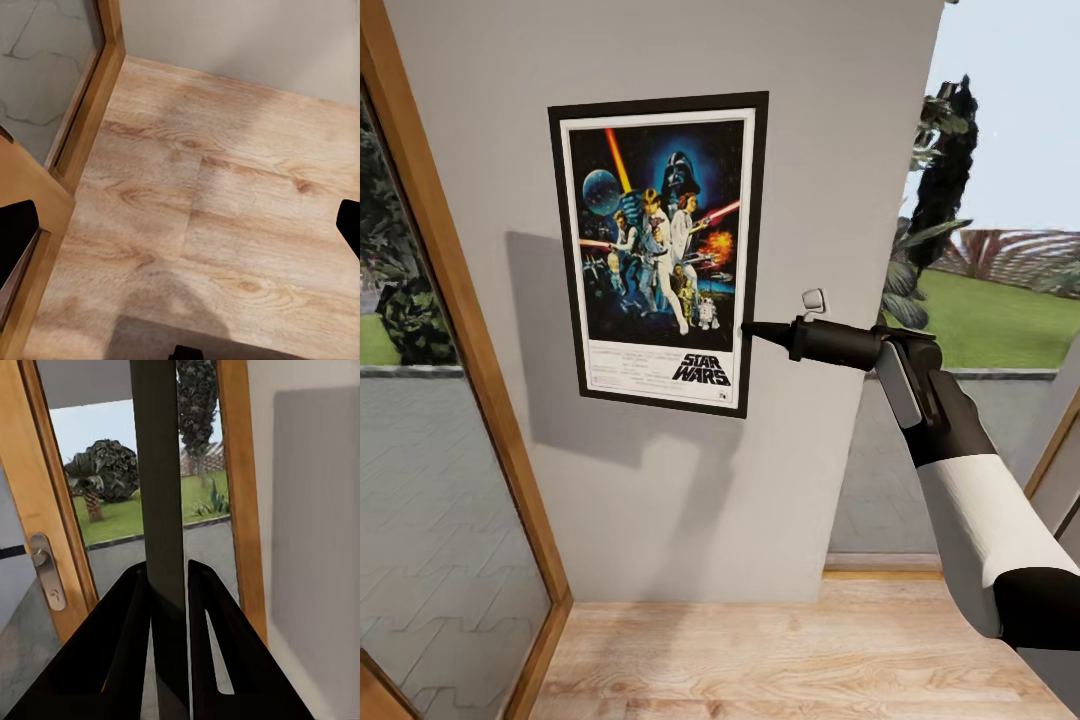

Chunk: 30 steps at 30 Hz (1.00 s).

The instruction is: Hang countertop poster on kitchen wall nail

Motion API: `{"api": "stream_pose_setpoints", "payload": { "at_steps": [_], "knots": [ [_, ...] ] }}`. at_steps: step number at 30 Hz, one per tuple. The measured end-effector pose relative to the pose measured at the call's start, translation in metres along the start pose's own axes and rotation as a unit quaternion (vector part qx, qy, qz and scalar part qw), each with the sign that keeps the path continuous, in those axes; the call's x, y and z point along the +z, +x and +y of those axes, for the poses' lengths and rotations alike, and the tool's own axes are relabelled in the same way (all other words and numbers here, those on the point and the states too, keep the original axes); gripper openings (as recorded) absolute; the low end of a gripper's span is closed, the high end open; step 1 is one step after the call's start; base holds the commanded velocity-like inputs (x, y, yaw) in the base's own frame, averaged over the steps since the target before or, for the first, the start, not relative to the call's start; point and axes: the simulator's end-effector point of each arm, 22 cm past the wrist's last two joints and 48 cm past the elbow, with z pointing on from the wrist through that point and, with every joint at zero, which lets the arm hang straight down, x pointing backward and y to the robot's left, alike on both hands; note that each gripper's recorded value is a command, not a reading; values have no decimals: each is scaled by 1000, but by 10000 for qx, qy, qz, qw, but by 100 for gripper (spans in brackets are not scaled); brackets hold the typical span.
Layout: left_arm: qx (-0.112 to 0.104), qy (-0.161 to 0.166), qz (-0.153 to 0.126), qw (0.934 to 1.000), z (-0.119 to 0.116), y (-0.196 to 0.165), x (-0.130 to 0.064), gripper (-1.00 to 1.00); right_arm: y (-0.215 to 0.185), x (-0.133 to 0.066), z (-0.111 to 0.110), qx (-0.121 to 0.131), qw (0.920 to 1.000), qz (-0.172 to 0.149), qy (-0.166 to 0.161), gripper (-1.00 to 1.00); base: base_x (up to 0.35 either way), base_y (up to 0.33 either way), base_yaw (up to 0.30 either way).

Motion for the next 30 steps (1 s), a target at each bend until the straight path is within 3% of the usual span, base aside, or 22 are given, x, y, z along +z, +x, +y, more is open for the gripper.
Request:
{"api": "stream_pose_setpoints", "payload": {
  "at_steps": [30],
  "knots": [
    [2, -2, -6, 10000, 0, 0, 0, 100, -1, -1, 7, -11, 9999, -7, -158, -100, 58, 0, 0]
  ]
}}
